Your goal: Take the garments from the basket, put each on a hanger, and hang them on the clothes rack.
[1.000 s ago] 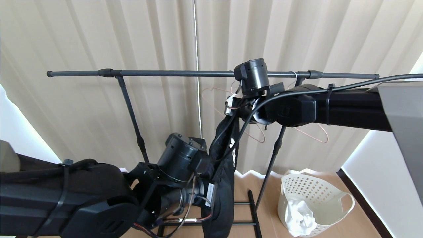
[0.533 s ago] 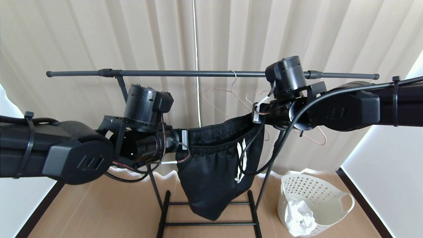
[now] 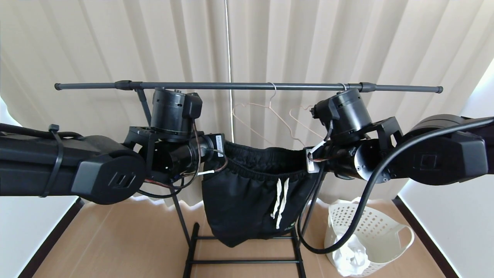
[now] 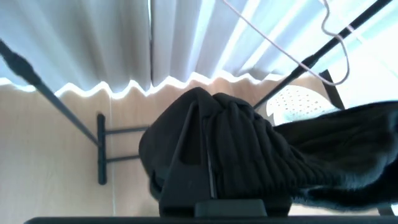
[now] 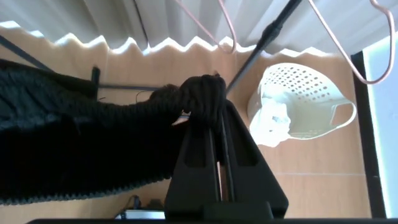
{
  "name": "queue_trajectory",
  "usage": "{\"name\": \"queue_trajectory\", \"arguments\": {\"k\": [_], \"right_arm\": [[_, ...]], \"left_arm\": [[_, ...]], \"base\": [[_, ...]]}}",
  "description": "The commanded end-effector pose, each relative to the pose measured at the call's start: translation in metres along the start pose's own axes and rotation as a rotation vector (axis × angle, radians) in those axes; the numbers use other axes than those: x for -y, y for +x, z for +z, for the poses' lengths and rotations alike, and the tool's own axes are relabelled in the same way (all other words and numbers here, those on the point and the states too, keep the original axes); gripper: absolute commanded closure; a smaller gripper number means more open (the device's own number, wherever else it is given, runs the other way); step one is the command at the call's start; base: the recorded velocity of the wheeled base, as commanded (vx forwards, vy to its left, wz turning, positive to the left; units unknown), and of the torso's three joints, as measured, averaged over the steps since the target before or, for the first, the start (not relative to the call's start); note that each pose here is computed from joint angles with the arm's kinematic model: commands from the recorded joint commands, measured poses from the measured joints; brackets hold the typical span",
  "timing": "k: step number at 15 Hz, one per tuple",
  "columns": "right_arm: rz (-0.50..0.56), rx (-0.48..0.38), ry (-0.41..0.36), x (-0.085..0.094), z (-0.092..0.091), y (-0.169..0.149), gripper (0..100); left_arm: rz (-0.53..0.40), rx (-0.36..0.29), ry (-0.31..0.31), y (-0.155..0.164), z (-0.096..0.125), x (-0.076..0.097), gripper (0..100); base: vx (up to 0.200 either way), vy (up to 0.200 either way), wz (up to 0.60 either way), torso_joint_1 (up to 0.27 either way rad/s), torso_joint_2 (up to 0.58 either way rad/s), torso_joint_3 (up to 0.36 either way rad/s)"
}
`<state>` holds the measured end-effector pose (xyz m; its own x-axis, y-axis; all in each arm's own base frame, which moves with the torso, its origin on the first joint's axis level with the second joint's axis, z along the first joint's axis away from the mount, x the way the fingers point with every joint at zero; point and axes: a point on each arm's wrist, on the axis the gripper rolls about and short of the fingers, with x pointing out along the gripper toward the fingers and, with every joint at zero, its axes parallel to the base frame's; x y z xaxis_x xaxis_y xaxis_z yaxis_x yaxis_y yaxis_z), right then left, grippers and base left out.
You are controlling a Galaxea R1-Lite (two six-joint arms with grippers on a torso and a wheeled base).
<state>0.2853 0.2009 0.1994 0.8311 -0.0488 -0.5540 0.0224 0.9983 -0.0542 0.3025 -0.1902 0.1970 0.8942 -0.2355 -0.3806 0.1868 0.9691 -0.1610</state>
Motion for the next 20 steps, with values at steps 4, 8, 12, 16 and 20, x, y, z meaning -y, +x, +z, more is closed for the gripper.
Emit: {"name": "queue_trajectory", "arguments": {"k": [4,8,12,16,20], "right_arm": [[0.050,-0.065,-0.174,0.010,-0.029,0.000,0],[0.186,-0.069,-0.349,0.019,-0.059,0.001,0],[0.479,-0.034,-0.474,0.037,-0.083,-0.002,0],[0.663,0.001,-0.449,0.049,-0.088,-0.001,0],[0.735,0.079,-0.419,0.066,-0.078,-0.002,0]], "left_arm": [[-0.022,-0.010,-0.018,0.001,-0.008,0.014,100],[-0.029,0.035,-0.042,-0.001,-0.003,0.017,100],[-0.033,0.055,-0.058,-0.003,-0.004,0.024,100],[-0.037,0.050,-0.052,-0.004,-0.007,0.029,100],[0.031,0.059,-0.052,0.004,-0.009,0.023,100]], "base": [[0.000,0.000,0.00,0.000,0.00,0.000],[0.000,0.000,0.00,0.000,0.00,0.000],[0.000,0.000,0.00,0.000,0.00,0.000],[0.000,0.000,0.00,0.000,0.00,0.000],[0.000,0.000,0.00,0.000,0.00,0.000]]}}
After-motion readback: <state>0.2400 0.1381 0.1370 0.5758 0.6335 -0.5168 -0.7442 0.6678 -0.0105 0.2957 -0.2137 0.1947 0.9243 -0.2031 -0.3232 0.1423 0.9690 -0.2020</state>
